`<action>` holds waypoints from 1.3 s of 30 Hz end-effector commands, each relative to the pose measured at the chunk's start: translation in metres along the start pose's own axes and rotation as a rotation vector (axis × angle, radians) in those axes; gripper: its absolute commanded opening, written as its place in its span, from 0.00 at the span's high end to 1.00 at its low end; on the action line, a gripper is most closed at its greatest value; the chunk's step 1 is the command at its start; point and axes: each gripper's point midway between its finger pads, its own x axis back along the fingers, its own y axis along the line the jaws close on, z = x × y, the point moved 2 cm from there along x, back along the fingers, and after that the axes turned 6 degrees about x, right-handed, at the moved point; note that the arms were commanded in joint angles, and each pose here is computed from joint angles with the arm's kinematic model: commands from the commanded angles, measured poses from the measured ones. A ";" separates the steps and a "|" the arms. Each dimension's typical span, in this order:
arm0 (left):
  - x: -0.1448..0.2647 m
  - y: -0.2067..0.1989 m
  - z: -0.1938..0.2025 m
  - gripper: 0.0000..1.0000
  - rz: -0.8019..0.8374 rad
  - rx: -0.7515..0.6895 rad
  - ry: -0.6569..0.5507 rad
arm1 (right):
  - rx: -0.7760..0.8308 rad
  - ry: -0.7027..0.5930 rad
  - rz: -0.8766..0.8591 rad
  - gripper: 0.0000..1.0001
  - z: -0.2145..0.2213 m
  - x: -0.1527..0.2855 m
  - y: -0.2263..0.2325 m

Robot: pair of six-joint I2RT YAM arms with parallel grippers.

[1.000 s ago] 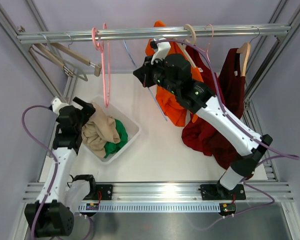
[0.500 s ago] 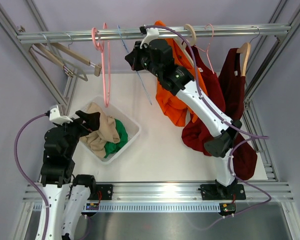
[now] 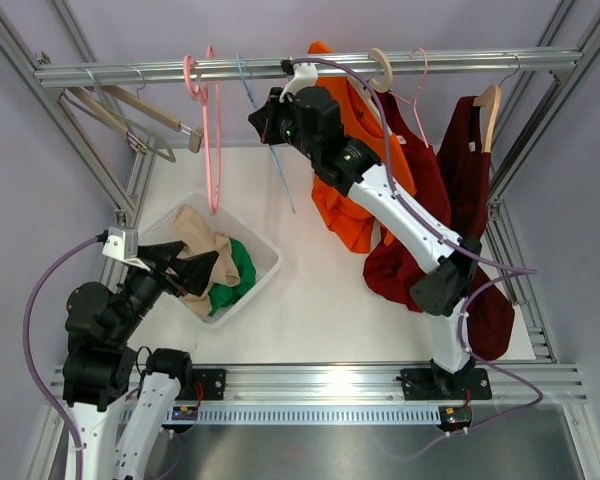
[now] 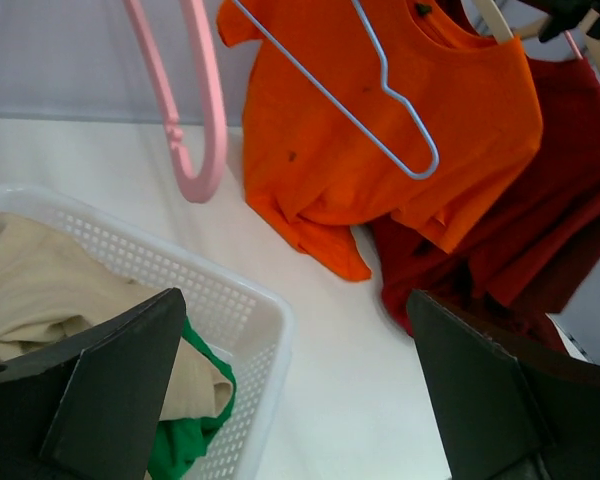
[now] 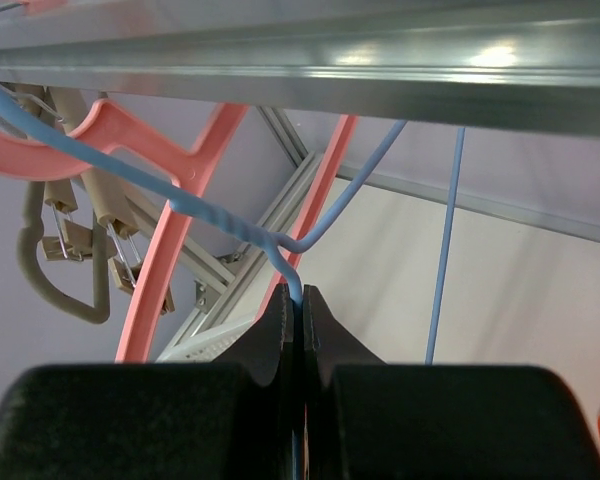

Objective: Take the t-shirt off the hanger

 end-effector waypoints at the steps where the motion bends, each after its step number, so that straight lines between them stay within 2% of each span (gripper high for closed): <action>1: 0.006 -0.031 -0.002 0.01 0.159 -0.004 0.051 | -0.002 -0.022 0.041 1.00 -0.020 0.025 -0.006; 5: 0.010 -0.051 -0.002 0.01 0.264 0.030 0.102 | -0.013 -0.020 0.042 1.00 -0.023 0.024 -0.012; 6: 0.010 -0.055 0.004 0.01 0.306 0.043 0.132 | -0.015 0.005 0.053 1.00 -0.013 0.014 -0.018; 7: 0.009 -0.058 0.004 0.01 0.334 0.045 0.131 | -0.022 -0.018 0.031 1.00 -0.025 0.013 -0.014; 9: 0.007 -0.059 0.012 0.01 0.354 0.086 0.160 | -0.020 0.016 0.026 1.00 -0.020 0.004 -0.015; 15: 0.009 -0.059 0.012 0.01 0.352 0.088 0.148 | -0.057 -0.004 -0.027 1.00 -0.019 -0.016 -0.007; 17: 0.011 -0.061 0.010 0.01 0.360 0.083 0.143 | -0.068 0.039 -0.024 1.00 0.002 -0.021 -0.010; 21: 0.011 -0.062 0.010 0.01 0.367 0.083 0.150 | -0.078 0.057 -0.029 1.00 0.012 -0.014 -0.011; 26: 0.013 -0.064 0.011 0.01 0.380 0.074 0.152 | -0.080 0.000 -0.051 1.00 -0.013 0.009 -0.004; 28: 0.014 -0.064 0.011 0.01 0.383 0.068 0.149 | -0.081 -0.011 -0.054 0.91 -0.020 0.022 -0.002; 29: 0.014 -0.064 0.011 0.01 0.384 0.069 0.151 | -0.076 -0.016 -0.054 0.84 -0.023 0.026 -0.002; 30: 0.014 -0.064 0.012 0.01 0.383 0.071 0.152 | -0.072 -0.017 -0.050 0.69 -0.026 0.034 -0.003; 32: 0.013 -0.063 0.013 0.01 0.381 0.078 0.157 | -0.061 -0.014 -0.052 0.58 -0.029 0.042 -0.002; 34: 0.014 -0.063 0.013 0.01 0.379 0.081 0.154 | -0.044 -0.010 -0.054 0.49 -0.031 0.053 -0.003; 39: 0.014 -0.065 0.009 0.01 0.376 0.087 0.143 | -0.008 0.013 -0.099 0.40 -0.032 0.080 0.003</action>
